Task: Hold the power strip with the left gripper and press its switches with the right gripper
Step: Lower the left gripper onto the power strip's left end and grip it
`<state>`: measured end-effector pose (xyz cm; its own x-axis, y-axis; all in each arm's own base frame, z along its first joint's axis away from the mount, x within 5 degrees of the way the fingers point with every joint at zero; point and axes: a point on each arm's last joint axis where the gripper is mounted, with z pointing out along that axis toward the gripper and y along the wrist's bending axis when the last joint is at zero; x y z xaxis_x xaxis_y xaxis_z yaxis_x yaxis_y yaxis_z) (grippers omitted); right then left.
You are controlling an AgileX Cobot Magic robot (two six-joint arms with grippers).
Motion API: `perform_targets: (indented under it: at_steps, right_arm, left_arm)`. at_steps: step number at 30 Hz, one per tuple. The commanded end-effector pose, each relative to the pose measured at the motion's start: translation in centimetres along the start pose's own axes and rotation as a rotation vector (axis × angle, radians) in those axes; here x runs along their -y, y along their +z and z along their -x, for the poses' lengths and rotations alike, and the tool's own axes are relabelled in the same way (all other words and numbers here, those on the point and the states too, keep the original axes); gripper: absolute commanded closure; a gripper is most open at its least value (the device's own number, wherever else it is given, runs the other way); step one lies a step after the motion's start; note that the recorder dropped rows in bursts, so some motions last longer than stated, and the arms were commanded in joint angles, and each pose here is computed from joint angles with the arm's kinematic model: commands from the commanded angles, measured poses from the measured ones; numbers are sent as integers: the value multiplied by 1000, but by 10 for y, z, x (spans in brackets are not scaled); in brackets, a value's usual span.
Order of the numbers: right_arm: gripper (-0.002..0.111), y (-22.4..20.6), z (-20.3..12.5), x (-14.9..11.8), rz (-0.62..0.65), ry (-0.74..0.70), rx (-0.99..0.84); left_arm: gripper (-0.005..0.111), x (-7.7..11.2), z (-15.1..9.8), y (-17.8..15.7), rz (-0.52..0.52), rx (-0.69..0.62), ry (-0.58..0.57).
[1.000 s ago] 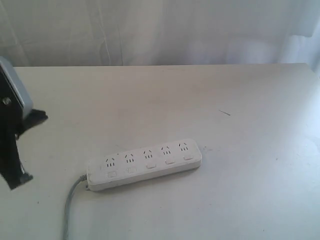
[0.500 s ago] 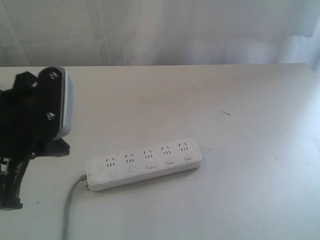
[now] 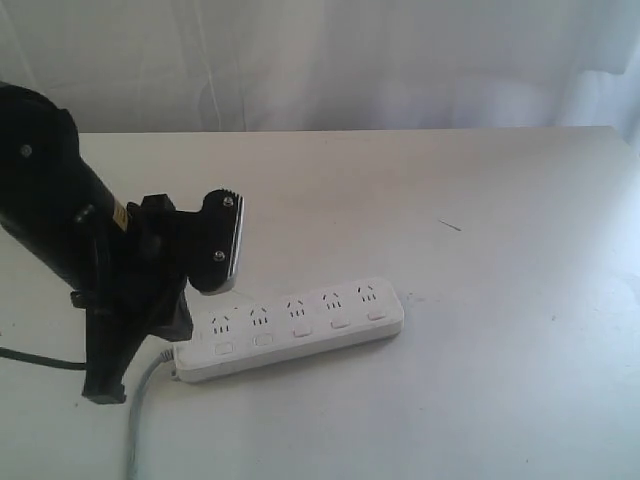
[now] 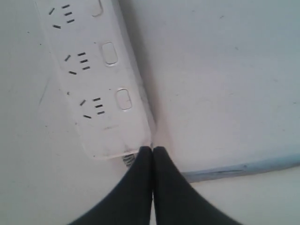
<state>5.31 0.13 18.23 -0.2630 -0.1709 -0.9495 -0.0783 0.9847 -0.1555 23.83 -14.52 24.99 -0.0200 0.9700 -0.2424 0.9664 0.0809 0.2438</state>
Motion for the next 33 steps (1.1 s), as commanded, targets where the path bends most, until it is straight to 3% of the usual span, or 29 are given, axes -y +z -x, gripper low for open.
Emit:
perform_targets:
  at_steps: [1,6,8,13,17,21,23,25,33]
  right_arm:
    - [108,0,-1,0,-9,-2,4]
    - [108,0,-1,0,-9,-2,4]
    - [108,0,-1,0,-9,-2,4]
    - [108,0,-1,0,-9,-2,4]
    - [108,0,-1,0,-9,-2,4]
    - [108,0,-1,0,-9,-2,4]
    - [108,0,-1,0,-9,-2,4]
    - [108,0,-1,0,-9,-2,4]
    - [108,0,-1,0,-9,-2,4]
  left_arm:
    - [75,-10,8,1,103,59,12]
    - [31,-20,19,-3,208,204,-116]
    - [22,-21,21,-3,212,228,-140]
    - [21,-21,21,-3,210,227,-140]
    - [21,-19,19,9,140,172,-193]
    - [21,-26,15,38,10,-6,-180]
    - [21,-32,9,50,8,-121,-131]
    - [21,-36,7,57,7,-157,-108]
    - [21,-43,13,82,-33,-154,-133]
